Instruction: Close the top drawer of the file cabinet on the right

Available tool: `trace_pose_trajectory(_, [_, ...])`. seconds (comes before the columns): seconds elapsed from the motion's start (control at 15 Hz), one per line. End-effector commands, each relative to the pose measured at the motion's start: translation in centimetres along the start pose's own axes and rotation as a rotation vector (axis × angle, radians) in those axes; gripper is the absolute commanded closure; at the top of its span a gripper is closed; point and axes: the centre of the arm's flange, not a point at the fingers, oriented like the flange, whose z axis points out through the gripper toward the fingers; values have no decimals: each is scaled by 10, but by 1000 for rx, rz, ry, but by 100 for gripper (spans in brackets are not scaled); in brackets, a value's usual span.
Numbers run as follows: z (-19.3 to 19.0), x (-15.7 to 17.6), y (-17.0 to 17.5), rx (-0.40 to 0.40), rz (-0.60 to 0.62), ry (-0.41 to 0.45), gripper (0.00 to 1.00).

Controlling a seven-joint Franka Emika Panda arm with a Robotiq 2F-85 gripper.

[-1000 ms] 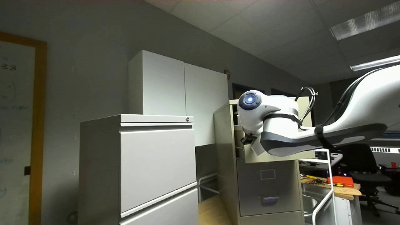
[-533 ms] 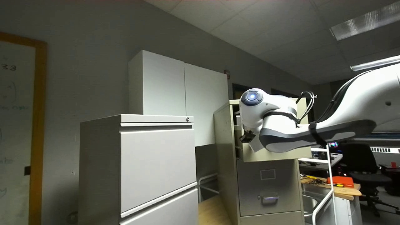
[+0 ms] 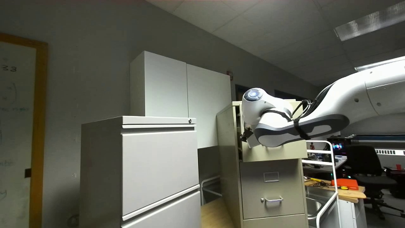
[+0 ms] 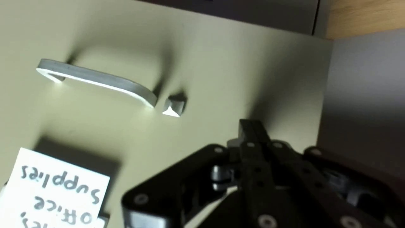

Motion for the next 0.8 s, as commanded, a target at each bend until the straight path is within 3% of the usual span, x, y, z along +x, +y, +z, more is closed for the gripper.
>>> trace_pose_trajectory(0.0, [66,38,-7,20,16,-56,100])
trace_pose_trajectory(0.73, [105,63,4,76,54,-128,100])
